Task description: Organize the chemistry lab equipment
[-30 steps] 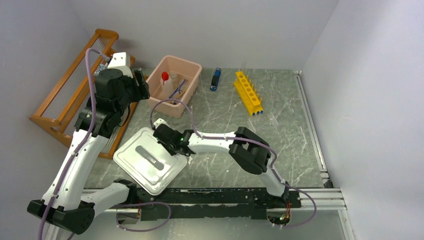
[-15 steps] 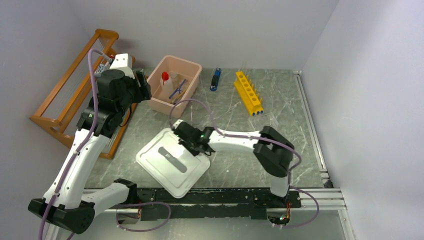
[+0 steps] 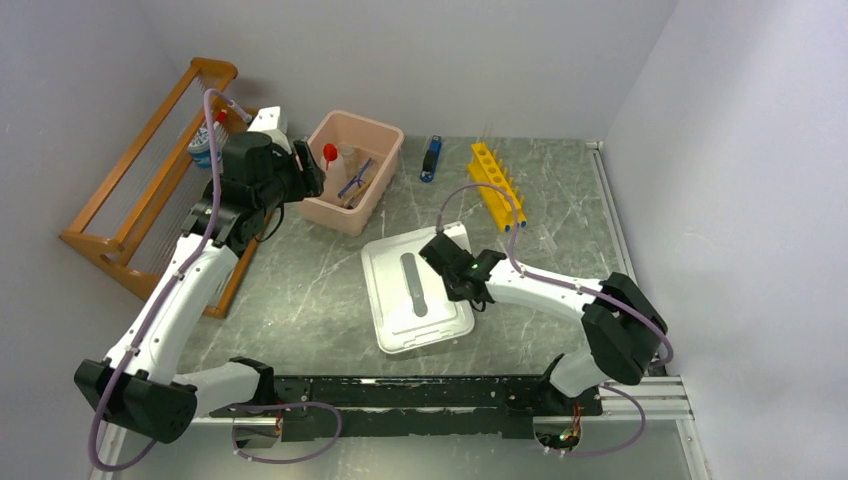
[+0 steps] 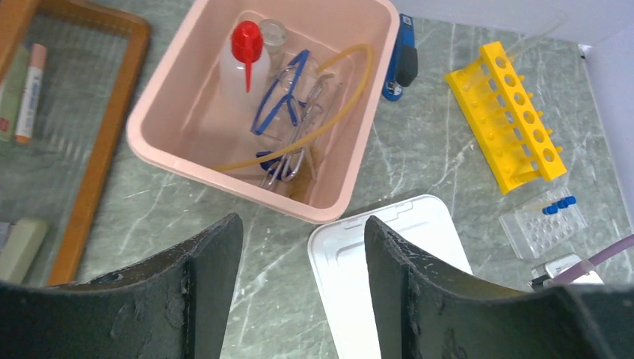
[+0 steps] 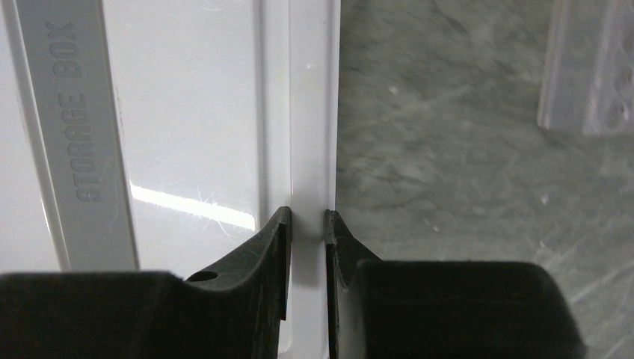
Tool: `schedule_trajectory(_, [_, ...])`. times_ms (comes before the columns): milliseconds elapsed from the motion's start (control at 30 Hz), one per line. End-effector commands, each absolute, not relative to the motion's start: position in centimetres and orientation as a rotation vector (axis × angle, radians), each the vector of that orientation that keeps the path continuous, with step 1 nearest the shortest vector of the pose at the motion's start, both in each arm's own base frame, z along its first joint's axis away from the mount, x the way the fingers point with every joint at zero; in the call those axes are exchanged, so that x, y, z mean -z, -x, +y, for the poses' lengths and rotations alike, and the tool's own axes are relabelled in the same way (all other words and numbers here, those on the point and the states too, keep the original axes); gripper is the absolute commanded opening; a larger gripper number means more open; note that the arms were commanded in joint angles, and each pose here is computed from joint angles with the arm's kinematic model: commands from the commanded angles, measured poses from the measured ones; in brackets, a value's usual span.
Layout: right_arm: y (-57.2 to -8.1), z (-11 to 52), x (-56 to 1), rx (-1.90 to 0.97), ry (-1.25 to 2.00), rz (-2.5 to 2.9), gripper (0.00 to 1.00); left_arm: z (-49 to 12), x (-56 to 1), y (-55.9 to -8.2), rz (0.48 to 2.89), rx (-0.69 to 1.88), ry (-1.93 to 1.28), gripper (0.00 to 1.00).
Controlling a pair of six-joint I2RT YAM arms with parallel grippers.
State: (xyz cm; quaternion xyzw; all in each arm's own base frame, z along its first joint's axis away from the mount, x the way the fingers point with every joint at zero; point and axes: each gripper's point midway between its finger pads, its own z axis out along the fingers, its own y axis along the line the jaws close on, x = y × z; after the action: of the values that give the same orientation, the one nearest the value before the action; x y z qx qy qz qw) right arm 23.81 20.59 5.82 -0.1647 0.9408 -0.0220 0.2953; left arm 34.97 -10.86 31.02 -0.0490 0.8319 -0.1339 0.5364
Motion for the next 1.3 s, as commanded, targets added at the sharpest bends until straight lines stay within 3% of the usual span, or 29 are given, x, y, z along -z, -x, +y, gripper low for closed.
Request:
schedule_trajectory(0, [-23.4, 18.3, -5.1, 0.103, 0.192, 2.535, 0.0, -12.8, -31.5, -35.9, 1.956, 0.444, 0.103, 0.64])
schedule_trajectory(233, [-24.8, 19.2, -5.4, 0.044, 0.125, 2.547, 0.34, -13.8, -31.1, -36.5, 1.968, 0.49, 0.092, 0.64])
schedule_trajectory(400, [-27.3, 18.9, -5.6, 0.063, 0.125, 2.538, 0.4, -13.9, -30.8, -36.6, 1.976, 0.49, 0.094, 0.64])
schedule_trajectory(600, [-28.8, 19.1, -3.8, 0.038, 0.232, 2.587, 0.35, -14.2, -30.5, -36.4, 1.987, 0.511, 0.08, 0.64])
schedule_trajectory(1000, [-28.8, 19.3, -1.7, -0.01, 0.286, 2.643, 0.35, -15.4, -29.1, -35.9, 2.032, 0.58, 0.06, 0.64])
schedule_trajectory(1067, [-28.7, 19.1, -1.1, -0.02, 0.28, 2.662, 0.3, -15.7, -28.4, -35.3, 2.052, 0.606, 0.052, 0.64])
schedule_trajectory(1267, [-28.7, 18.5, 0.0, -0.03, 0.248, 2.659, 0.0, -18.4, -26.8, -32.6, 2.096, 0.751, -0.097, 0.67])
